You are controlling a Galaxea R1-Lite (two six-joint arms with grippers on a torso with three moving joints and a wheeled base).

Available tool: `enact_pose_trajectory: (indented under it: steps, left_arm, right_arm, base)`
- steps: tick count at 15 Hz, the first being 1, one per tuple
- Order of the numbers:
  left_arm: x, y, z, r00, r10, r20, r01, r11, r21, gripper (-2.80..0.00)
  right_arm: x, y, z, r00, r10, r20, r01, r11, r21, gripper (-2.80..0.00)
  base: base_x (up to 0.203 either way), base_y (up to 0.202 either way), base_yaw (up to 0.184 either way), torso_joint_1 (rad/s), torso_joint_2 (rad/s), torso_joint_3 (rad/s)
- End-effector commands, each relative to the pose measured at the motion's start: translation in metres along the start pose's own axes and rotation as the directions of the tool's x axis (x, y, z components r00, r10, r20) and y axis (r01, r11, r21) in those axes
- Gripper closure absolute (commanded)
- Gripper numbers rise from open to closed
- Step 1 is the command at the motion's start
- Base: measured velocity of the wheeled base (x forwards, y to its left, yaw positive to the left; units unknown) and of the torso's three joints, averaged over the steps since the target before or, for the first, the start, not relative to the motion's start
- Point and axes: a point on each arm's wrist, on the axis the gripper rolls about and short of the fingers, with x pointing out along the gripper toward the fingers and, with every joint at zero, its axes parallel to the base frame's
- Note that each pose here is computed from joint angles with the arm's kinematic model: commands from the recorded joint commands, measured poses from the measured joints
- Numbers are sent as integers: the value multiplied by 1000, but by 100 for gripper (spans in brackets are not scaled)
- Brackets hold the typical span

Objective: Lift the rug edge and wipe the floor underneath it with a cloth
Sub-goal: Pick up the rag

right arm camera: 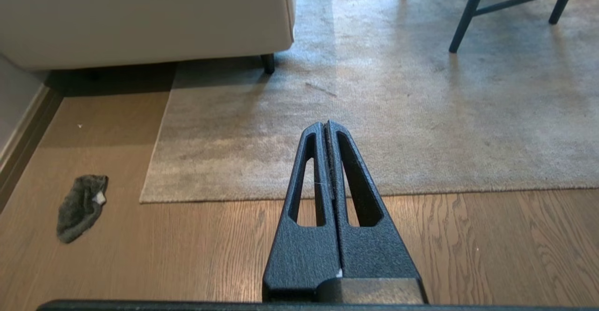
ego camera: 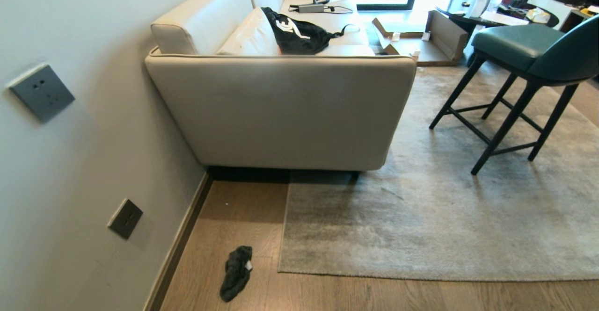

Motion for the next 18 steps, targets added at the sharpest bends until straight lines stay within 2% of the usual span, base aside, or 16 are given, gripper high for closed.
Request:
enact_pose_trajectory:
  steps: [1, 18]
  left_arm:
    - [0, 0, 0, 1000, 0, 1, 0, 1000, -1, 0]
    - [0, 0, 0, 1000, 0, 1, 0, 1000, -1, 0]
  right_arm:
    - [0, 0, 0, 1000, 0, 0, 0, 1000, 0, 0]
    - [0, 0, 0, 1000, 0, 0, 0, 1000, 0, 0]
  base:
    - [0, 0, 0, -2, 7, -196]
    - [0, 0, 0, 3, 3, -200]
